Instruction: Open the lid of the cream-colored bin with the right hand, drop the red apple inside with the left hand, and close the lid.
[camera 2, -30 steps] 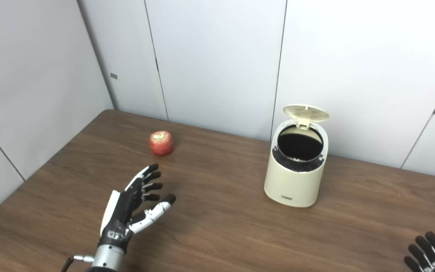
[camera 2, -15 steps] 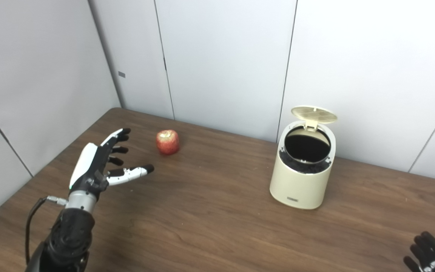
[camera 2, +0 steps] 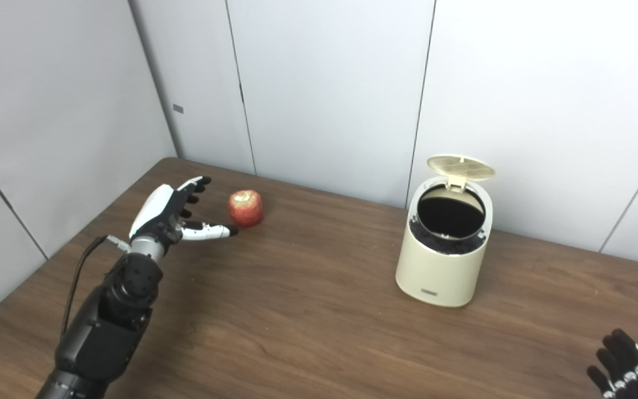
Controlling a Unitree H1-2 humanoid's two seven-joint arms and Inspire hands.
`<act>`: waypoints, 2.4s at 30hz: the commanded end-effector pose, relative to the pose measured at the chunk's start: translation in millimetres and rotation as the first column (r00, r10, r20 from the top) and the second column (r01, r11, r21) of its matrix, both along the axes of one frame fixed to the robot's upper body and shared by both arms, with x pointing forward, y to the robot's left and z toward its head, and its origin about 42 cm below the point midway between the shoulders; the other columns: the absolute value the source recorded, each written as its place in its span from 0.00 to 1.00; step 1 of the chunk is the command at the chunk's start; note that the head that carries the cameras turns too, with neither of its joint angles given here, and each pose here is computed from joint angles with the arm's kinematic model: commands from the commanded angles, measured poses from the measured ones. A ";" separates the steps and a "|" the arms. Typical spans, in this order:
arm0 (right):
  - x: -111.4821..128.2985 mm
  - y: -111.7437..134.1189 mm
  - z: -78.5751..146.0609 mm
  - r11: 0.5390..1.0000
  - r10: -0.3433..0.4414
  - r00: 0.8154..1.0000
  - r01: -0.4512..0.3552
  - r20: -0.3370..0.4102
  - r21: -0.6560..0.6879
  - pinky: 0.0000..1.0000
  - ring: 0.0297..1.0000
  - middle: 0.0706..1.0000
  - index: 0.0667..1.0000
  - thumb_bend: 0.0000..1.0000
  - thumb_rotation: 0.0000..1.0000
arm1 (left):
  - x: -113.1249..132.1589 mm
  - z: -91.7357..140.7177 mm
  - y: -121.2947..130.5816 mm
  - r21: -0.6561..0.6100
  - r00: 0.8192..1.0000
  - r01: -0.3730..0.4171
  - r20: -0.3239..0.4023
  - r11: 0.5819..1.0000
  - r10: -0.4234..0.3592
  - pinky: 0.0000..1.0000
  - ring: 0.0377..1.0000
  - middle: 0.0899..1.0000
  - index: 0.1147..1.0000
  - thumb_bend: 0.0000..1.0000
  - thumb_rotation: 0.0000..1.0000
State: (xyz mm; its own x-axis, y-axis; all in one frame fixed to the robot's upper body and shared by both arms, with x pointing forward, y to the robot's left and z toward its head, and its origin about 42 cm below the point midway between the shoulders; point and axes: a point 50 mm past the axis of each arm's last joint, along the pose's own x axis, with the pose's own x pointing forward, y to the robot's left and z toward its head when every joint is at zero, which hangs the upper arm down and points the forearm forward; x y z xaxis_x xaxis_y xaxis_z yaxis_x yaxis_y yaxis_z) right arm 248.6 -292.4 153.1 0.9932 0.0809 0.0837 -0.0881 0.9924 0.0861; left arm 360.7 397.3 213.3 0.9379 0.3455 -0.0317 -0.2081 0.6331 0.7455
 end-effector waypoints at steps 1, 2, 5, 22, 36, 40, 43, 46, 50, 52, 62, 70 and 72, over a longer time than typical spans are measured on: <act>1.3 0.0 18.7 1.000 0.007 0.996 -0.006 0.086 -0.013 0.92 0.97 0.96 0.93 0.63 0.85 | 17.0 24.8 7.6 0.043 0.999 0.006 0.040 0.999 -0.008 0.78 0.89 0.92 0.93 0.93 0.31; 0.8 0.1 19.3 1.000 0.006 0.996 -0.005 0.084 -0.012 0.92 0.97 0.96 0.94 0.62 0.86 | 21.2 24.2 9.4 0.045 1.000 0.005 0.029 0.999 -0.006 0.79 0.90 0.92 0.93 0.94 0.31; -0.8 -0.2 20.9 1.000 0.010 0.996 -0.008 0.088 -0.018 0.95 0.99 0.97 0.94 0.61 0.88 | 35.5 23.5 13.4 0.057 1.000 0.000 0.013 0.998 -0.001 0.75 0.89 0.92 0.94 0.96 0.30; -6.1 7.5 20.5 1.000 -0.001 0.998 0.002 0.067 -0.014 1.00 1.00 0.98 0.96 0.48 0.91 | 91.2 43.2 4.1 0.085 0.998 0.017 -0.061 0.996 -0.011 0.64 0.80 0.93 0.92 0.92 0.23; -6.4 11.9 25.8 1.000 -0.010 0.997 0.011 0.082 -0.013 1.00 1.00 0.98 0.98 0.42 0.95 | 103.5 43.6 -13.1 0.169 0.988 0.087 -0.142 0.982 -0.063 0.55 0.64 0.72 0.75 0.85 0.13; -7.1 12.4 28.5 1.000 -0.019 0.997 0.020 0.078 -0.010 1.00 1.00 0.98 0.98 0.42 0.96 | 104.6 41.7 -14.6 0.265 0.982 0.110 -0.181 0.958 -0.063 0.56 0.61 0.63 0.65 0.87 0.06; -7.4 12.2 29.0 1.000 -0.017 0.997 0.018 0.082 -0.011 1.00 1.00 0.98 0.97 0.40 0.97 | 106.5 40.9 -15.3 0.334 0.969 0.144 -0.239 0.931 -0.065 0.57 0.62 0.63 0.62 0.86 0.04; -7.3 12.0 30.0 1.000 -0.013 0.996 0.015 0.090 -0.015 1.00 1.00 0.98 0.95 0.43 0.93 | 109.7 39.3 -15.3 0.391 0.952 0.175 -0.301 0.903 -0.054 0.60 0.67 0.67 0.65 0.86 0.04; -6.4 10.2 32.2 1.000 -0.013 0.994 0.014 0.106 -0.007 1.00 0.99 0.96 0.93 0.44 0.91 | 113.2 37.1 -16.0 0.423 0.932 0.199 -0.362 0.884 -0.036 0.66 0.74 0.75 0.70 0.86 0.07; -6.0 9.4 33.1 1.000 -0.014 0.994 0.014 0.112 -0.001 1.00 0.99 0.95 0.92 0.43 0.90 | 114.0 36.3 -17.4 0.420 0.929 0.200 -0.367 0.885 -0.036 0.65 0.75 0.77 0.71 0.87 0.07; -6.2 12.0 30.9 1.000 -0.016 0.995 0.014 0.096 0.020 1.00 1.00 0.98 0.97 0.40 0.94 | 106.7 46.3 -27.8 0.395 0.963 0.191 -0.254 0.899 -0.093 0.53 0.59 0.55 0.41 0.52 0.01; -6.8 15.1 28.7 0.999 -0.024 0.996 0.022 0.083 0.027 1.00 1.00 0.99 0.97 0.36 0.96 | 99.8 54.8 -27.9 0.336 0.981 0.176 -0.134 0.925 -0.138 0.50 0.52 0.49 0.38 0.51 0.00; -7.7 14.3 27.6 1.000 -0.023 0.996 0.022 0.086 0.014 1.00 1.00 0.99 0.97 0.35 0.97 | 96.6 57.1 -29.7 0.315 0.987 0.156 -0.093 0.936 -0.133 0.49 0.48 0.48 0.38 0.50 0.00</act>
